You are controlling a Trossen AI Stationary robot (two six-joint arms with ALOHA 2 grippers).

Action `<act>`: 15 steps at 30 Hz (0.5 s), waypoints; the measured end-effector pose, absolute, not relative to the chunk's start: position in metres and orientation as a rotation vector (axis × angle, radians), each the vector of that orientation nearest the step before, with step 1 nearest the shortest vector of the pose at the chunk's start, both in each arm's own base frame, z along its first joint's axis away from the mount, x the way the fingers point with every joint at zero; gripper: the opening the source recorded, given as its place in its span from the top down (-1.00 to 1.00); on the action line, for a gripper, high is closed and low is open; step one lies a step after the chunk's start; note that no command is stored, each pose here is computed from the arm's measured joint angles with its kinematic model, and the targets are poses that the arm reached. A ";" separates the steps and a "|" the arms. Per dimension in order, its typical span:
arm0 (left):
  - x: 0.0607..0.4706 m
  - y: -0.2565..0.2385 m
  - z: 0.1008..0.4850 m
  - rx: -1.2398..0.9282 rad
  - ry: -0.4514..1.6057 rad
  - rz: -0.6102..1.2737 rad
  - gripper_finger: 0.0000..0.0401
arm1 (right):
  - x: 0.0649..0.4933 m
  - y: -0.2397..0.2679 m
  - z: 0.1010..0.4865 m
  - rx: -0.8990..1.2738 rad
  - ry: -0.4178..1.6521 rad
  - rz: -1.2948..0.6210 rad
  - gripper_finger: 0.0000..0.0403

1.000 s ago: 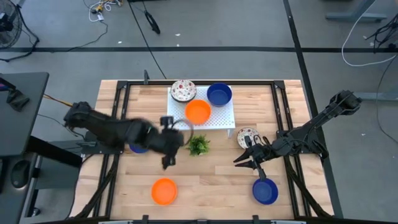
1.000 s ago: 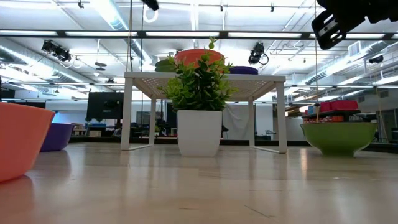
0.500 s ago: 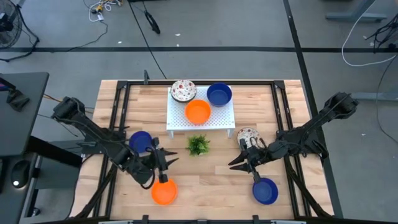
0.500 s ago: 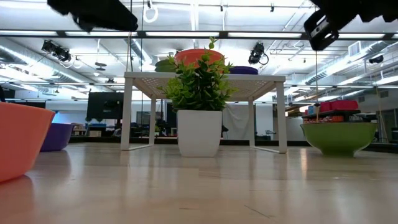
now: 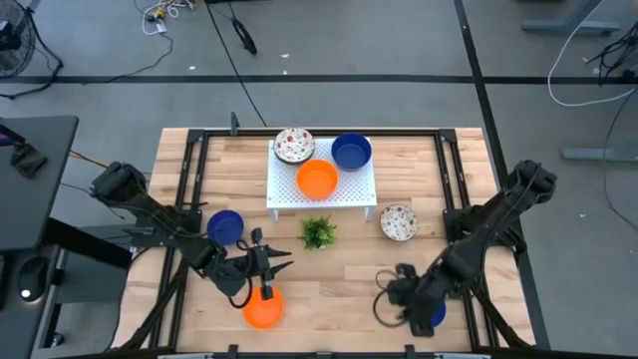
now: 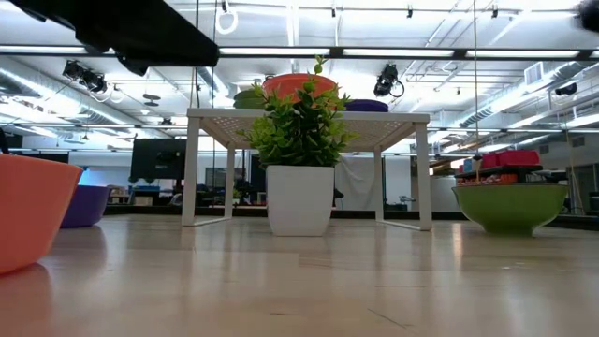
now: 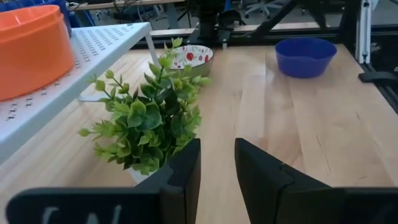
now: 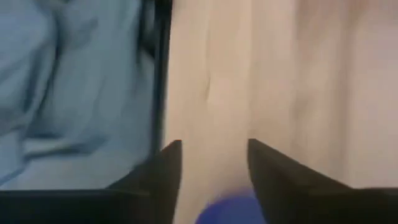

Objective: Pick & Place Mini bowls
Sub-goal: Stack the blue bowl on top of the blue bowl on the shelf

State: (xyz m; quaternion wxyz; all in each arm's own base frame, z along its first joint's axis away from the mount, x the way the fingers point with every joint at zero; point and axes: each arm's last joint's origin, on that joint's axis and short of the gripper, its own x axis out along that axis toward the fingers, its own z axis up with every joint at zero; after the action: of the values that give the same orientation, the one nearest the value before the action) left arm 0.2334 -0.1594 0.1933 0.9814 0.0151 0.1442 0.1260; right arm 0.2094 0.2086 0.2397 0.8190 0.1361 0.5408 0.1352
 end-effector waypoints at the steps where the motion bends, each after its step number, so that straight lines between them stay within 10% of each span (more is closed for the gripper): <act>1: 0.234 -0.160 0.193 0.027 0.288 0.253 0.48 | 0.207 0.214 0.240 0.333 1.233 0.276 0.00; 7: 0.234 -0.159 0.192 0.047 0.292 0.257 0.49 | 0.203 0.240 0.222 0.522 1.491 0.104 -0.24; 15: 0.235 -0.159 0.193 0.086 0.291 0.254 0.48 | 0.206 0.245 0.197 0.554 1.542 -0.085 -0.02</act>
State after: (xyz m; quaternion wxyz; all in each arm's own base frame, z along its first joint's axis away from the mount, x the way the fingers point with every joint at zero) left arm 0.2349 -0.1590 0.1929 0.9805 0.0427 0.1446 0.1262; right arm 0.2064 0.2453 0.1973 0.6821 0.2470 0.6872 -0.0379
